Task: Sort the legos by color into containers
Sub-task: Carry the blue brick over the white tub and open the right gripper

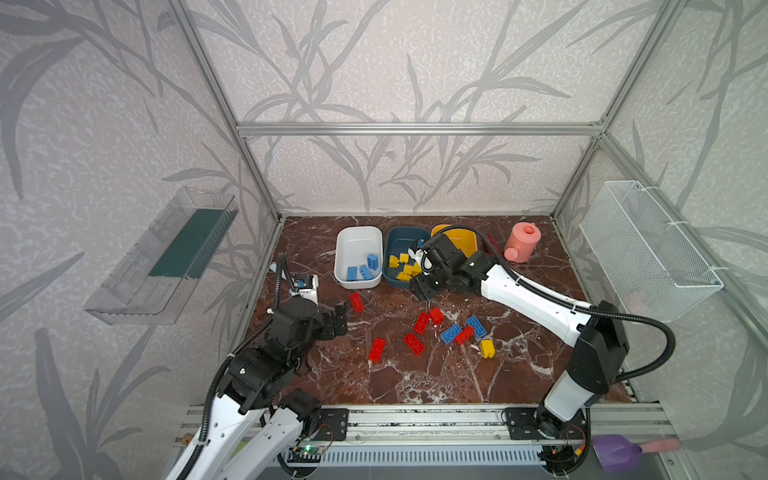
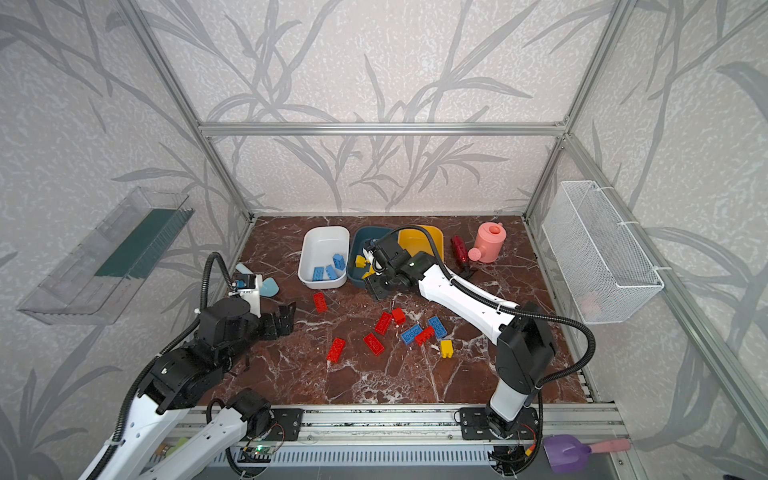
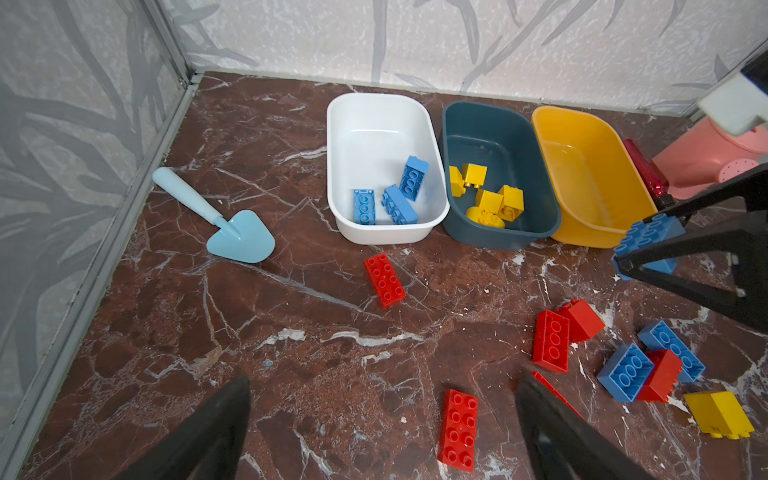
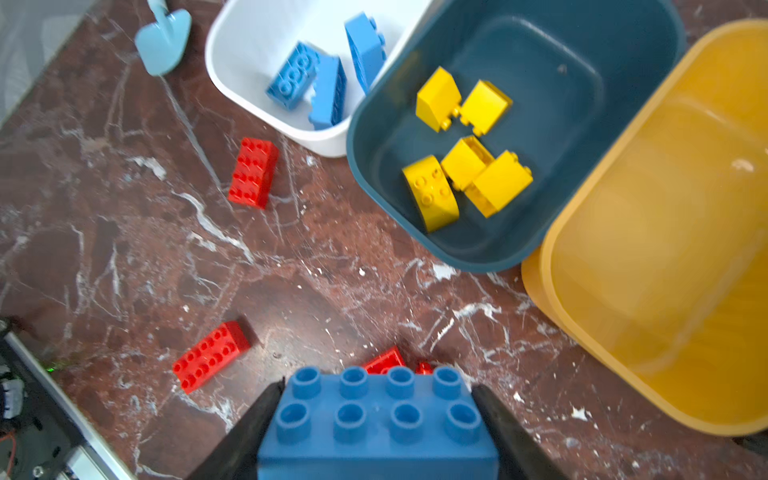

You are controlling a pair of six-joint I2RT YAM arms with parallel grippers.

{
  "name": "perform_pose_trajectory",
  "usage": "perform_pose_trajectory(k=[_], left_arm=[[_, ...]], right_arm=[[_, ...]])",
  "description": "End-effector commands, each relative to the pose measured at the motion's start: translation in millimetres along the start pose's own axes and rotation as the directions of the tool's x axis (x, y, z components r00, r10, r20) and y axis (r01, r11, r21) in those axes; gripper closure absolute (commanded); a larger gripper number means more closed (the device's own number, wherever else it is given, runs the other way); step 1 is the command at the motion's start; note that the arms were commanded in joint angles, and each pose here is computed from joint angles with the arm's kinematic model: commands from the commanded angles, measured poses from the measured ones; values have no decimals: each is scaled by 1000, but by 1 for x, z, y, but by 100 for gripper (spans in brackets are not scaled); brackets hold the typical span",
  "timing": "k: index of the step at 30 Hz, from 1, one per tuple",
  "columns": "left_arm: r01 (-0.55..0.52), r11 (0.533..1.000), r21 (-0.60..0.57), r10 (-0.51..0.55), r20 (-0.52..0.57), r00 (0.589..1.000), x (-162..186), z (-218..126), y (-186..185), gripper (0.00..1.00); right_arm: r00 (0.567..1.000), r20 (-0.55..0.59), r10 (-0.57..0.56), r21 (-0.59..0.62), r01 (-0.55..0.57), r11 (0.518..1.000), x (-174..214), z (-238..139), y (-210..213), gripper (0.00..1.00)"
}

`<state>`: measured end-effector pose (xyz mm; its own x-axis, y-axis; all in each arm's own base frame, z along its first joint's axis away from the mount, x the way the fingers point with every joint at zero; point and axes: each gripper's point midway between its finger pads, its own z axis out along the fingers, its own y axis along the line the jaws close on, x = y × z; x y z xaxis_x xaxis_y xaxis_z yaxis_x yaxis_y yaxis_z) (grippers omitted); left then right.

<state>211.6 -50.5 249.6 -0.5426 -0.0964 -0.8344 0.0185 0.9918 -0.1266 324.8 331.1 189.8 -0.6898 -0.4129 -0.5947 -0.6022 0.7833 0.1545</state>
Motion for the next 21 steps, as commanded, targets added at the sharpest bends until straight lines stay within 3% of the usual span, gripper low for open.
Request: perform_pose_trajectory(k=[1, 12, 21], left_arm=[[8, 999, -43, -7, 29, 1000, -1, -1, 10, 1], [17, 999, -34, -15, 52, 999, -3, -5, 10, 1], [11, 1000, -10, -10, 42, 999, -2, -3, 5, 1]], right_arm=[[998, 54, 13, -94, -8, 996, -31, 12, 18, 45], [994, 101, 31, -209, -9, 978, -101, 69, 46, 46], [998, 60, 4, -195, 8, 981, -117, 135, 49, 46]])
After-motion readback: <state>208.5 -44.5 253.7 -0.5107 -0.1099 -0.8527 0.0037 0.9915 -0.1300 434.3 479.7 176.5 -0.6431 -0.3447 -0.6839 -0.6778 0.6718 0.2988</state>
